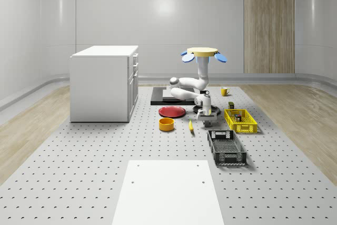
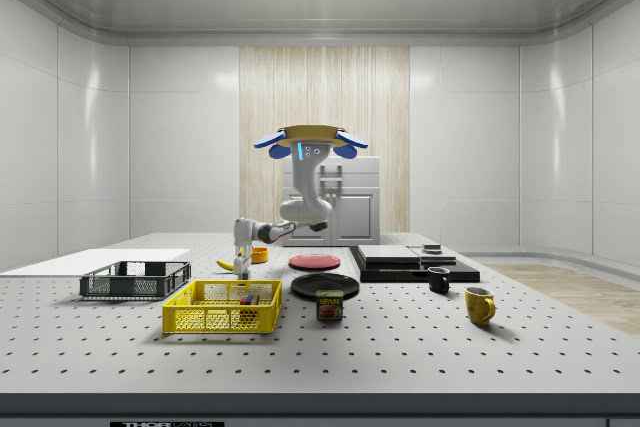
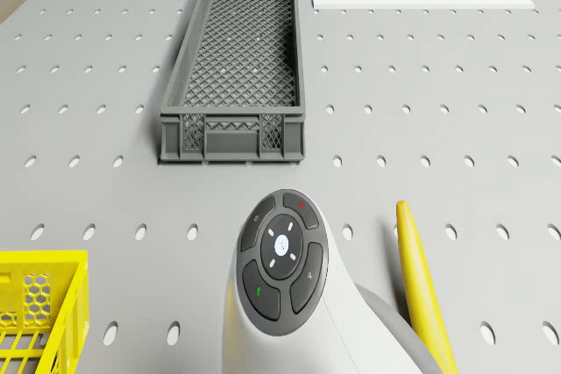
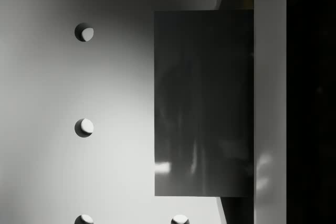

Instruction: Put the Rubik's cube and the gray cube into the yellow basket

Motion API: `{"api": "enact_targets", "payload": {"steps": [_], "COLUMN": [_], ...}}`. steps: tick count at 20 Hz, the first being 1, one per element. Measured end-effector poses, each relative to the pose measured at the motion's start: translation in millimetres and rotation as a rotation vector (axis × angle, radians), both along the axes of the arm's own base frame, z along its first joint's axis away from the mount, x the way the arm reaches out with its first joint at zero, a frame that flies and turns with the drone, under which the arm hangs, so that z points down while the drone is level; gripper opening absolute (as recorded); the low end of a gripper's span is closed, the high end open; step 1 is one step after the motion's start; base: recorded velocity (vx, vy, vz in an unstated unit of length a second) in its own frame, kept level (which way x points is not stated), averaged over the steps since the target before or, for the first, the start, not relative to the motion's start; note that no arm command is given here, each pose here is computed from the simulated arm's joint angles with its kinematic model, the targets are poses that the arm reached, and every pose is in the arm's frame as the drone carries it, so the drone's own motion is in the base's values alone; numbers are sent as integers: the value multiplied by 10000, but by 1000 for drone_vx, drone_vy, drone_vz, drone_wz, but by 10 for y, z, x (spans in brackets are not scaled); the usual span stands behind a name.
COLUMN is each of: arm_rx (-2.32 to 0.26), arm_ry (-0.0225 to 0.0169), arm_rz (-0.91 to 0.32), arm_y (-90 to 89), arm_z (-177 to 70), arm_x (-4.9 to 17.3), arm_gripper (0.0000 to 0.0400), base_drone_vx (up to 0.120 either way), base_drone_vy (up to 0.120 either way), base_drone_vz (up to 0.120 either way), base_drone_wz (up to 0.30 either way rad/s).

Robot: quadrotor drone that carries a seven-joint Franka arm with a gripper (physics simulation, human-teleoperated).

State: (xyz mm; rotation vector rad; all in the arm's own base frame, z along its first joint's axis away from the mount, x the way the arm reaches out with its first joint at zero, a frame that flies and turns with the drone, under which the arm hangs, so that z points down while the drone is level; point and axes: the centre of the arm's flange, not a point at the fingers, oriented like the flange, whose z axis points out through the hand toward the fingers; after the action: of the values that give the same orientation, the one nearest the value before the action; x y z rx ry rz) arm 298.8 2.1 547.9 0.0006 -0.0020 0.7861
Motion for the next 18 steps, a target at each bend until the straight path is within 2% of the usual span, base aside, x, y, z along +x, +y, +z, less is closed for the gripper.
{"api": "enact_targets", "payload": {"steps": [3,10,18], "arm_rx": [1,1,1], "arm_ry": [0,2,2], "arm_rz": [0,-2,-3], "arm_y": [0,0,0], "arm_z": [-101,-327,-398], "arm_x": [0,0,0], "arm_gripper": [251,250,250], "base_drone_vx": [0,0,0], "base_drone_vy": [0,0,0], "base_drone_vz": [27,120,120], "base_drone_wz": [0,0,0]}}
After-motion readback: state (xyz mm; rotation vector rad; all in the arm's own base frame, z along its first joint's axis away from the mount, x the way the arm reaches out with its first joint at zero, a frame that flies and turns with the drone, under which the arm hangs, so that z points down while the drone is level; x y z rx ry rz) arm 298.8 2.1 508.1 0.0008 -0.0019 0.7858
